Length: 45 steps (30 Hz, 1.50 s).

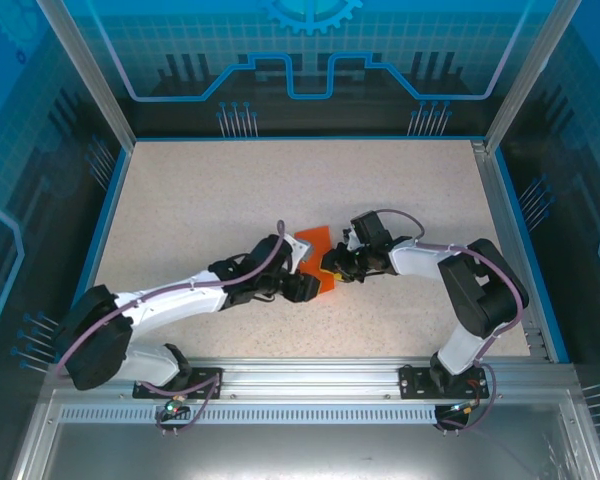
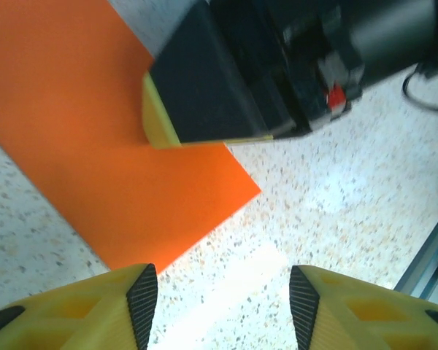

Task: Fold a paper plane with a square sheet of paper (pick it up from the middle)
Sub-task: Third fold the triangle at the center of the table.

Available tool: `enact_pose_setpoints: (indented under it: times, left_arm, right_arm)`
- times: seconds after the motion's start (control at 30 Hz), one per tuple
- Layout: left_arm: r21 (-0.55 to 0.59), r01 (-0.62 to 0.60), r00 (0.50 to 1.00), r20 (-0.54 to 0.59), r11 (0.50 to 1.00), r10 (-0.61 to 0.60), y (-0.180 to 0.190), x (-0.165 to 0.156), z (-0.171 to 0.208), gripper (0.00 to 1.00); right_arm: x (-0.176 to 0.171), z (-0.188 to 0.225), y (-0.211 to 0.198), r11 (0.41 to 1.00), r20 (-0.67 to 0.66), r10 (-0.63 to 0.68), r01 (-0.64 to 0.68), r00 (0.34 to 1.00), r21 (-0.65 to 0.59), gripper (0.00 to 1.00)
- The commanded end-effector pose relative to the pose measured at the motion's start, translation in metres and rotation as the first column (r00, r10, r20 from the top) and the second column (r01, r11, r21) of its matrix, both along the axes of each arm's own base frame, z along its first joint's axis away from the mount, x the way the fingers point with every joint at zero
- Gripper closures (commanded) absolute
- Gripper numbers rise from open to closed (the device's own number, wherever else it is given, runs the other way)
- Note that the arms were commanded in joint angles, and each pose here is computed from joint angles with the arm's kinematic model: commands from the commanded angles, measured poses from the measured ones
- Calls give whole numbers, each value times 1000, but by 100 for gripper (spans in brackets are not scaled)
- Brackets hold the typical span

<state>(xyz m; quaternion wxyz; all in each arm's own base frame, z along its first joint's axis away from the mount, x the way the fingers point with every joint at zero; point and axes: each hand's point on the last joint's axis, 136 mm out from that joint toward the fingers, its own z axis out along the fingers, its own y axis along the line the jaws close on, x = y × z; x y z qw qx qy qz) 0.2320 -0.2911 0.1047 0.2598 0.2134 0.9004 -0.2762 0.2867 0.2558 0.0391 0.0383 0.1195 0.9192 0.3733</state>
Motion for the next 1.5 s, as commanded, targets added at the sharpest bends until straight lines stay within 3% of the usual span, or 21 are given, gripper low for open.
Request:
enact_pose_setpoints:
  times: [0.0, 0.43, 0.57, 0.77, 0.87, 1.27, 1.47]
  left_arm:
    - [98, 31, 998, 48, 995, -36, -8, -2, -8, 44]
    - [349, 109, 978, 129, 931, -163, -47, -7, -50, 41]
    - [437, 32, 970, 204, 899, -133, -42, 8, -57, 40]
    - [471, -28, 958, 266, 882, -112, -40, 22, -57, 42]
    - [484, -46, 955, 276, 874, -103, -38, 26, -57, 48]
    - [440, -85, 948, 311, 894, -64, -31, 27, -42, 98]
    - [407, -84, 958, 285, 909, -39, -24, 30, -40, 100]
  right_arm:
    - [2, 9, -3, 1000, 2, 21, -21, 1000, 4, 73]
    - [3, 12, -5, 999, -8, 21, -20, 1000, 27, 73]
    - [3, 13, -5, 999, -6, 20, -20, 1000, 30, 72]
    - [4, 12, -5, 999, -12, 18, -17, 1000, 31, 72]
    - [3, 11, -6, 999, -14, 16, -16, 1000, 29, 72]
    - [5, 11, -12, 1000, -15, 10, -10, 1000, 12, 72]
    - [6, 15, -16, 1000, -3, 4, -4, 1000, 10, 72]
